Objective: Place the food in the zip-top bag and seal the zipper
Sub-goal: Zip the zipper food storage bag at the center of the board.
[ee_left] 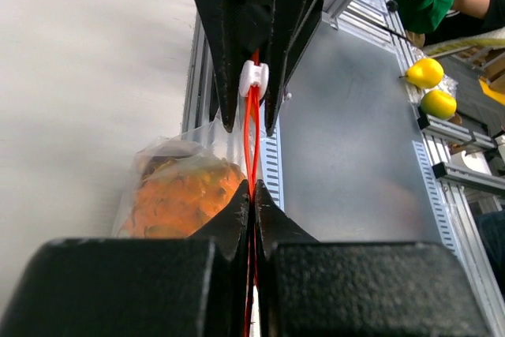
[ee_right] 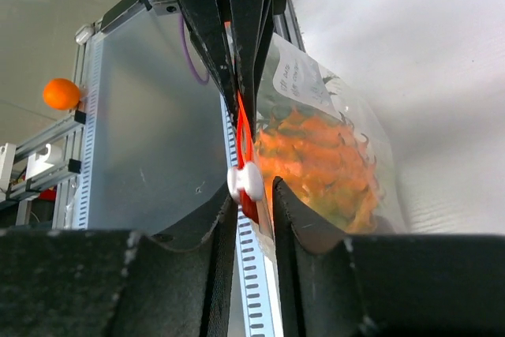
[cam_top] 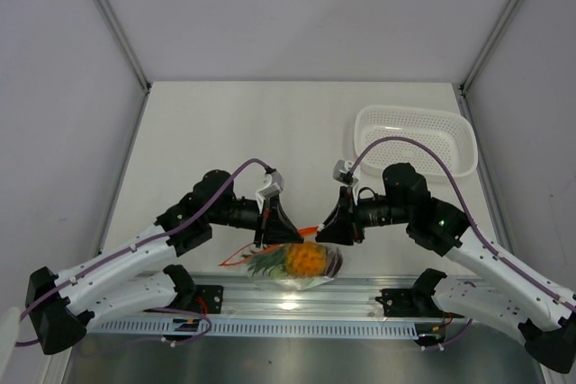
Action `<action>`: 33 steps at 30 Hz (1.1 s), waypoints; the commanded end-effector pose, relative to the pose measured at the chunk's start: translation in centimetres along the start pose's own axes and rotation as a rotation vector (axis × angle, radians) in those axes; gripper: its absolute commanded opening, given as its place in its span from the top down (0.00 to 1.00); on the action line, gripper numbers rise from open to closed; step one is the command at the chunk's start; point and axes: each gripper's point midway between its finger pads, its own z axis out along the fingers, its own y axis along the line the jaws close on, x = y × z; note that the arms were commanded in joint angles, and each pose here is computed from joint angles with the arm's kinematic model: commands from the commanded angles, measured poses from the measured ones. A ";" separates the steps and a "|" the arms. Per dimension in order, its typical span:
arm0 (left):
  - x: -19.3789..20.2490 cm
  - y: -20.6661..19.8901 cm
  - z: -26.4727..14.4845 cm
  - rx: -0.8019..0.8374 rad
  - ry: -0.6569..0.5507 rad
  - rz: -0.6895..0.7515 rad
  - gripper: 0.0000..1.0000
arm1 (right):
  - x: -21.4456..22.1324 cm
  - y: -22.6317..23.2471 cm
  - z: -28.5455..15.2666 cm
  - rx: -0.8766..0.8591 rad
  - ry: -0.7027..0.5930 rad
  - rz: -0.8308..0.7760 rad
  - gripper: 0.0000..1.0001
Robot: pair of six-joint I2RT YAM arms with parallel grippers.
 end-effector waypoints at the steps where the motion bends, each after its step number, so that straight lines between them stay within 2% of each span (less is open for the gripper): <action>1: -2.3 -0.9 -0.5 0.029 -0.089 0.047 0.99 | -0.5 0.8 -0.3 -0.049 -0.036 -0.022 0.73; 5: -2.3 -0.7 -0.6 0.028 -0.095 0.039 0.99 | -0.2 0.9 -0.2 -0.070 -0.036 -0.008 0.74; 8: -2.4 -0.9 -0.7 0.035 -0.095 0.041 1.00 | -0.3 0.6 -0.1 -0.057 -0.044 -0.001 0.78; 11: -2.3 -0.9 -0.8 0.038 -0.093 0.037 0.99 | -0.7 0.6 0.3 -0.071 -0.061 0.016 1.00; 15: -2.2 -1.3 -0.8 0.061 -0.087 0.043 0.99 | -1.6 -0.7 0.5 0.002 -0.106 0.034 1.00; 18: -2.9 -1.8 -1.2 0.063 -0.115 0.069 0.53 | -2.6 -0.8 0.4 0.025 -0.154 0.043 1.00; 20: -3.6 -1.7 -1.4 0.039 -0.141 0.089 0.37 | -2.8 -0.9 0.4 0.031 -0.161 0.060 1.00; 22: -4.5 -1.9 -1.7 0.019 -0.166 0.113 0.26 | -2.9 -1.3 0.5 0.059 -0.163 0.073 1.00; 27: -7.2 0.0 -2.3 -0.127 -0.269 0.121 0.10 | -2.9 -1.5 0.6 0.085 -0.160 0.088 1.00; 33: -8.9 0.4 -2.5 -0.154 -0.359 0.143 0.10 | -2.6 -1.6 1.0 0.096 -0.153 0.126 1.00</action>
